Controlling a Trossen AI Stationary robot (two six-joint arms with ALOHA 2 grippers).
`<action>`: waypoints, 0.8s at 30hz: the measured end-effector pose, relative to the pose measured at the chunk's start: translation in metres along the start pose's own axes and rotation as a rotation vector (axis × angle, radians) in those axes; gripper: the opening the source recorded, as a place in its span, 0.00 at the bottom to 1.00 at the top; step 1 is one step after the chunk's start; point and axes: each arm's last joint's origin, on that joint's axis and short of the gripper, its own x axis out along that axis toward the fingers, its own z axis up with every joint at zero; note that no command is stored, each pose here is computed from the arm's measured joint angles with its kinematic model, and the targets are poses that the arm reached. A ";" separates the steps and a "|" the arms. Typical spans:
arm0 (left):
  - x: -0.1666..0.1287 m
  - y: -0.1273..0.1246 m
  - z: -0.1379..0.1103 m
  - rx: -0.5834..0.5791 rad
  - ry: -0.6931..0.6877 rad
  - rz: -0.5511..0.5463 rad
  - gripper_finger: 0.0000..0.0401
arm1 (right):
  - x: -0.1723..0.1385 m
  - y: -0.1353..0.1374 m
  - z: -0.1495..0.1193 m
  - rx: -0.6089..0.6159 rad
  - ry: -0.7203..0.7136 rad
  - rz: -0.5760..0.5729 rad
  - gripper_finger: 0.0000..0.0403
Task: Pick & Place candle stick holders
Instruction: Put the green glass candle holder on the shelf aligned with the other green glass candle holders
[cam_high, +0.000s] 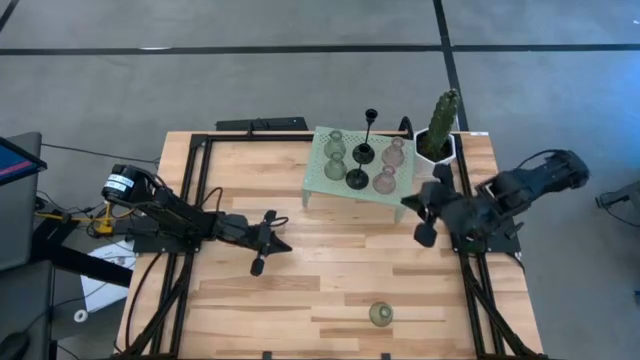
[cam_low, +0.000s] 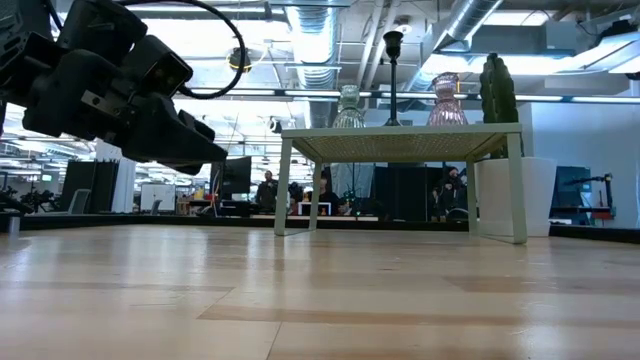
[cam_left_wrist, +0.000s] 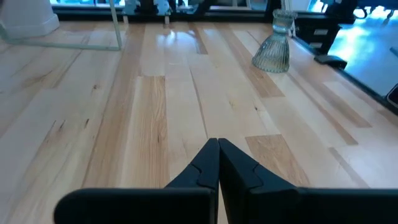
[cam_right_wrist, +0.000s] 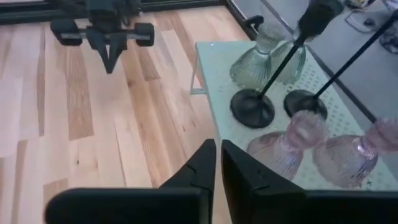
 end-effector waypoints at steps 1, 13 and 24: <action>0.000 0.000 0.001 0.000 -0.008 0.000 0.01 | 0.000 0.003 -0.006 -0.005 -0.005 -0.005 0.03; 0.004 -0.011 0.011 0.031 -0.062 -0.049 0.01 | 0.019 0.054 -0.084 -0.027 -0.108 0.129 0.00; 0.014 -0.021 0.030 0.096 -0.125 -0.081 0.01 | 0.034 0.077 -0.125 -0.019 -0.111 0.217 0.00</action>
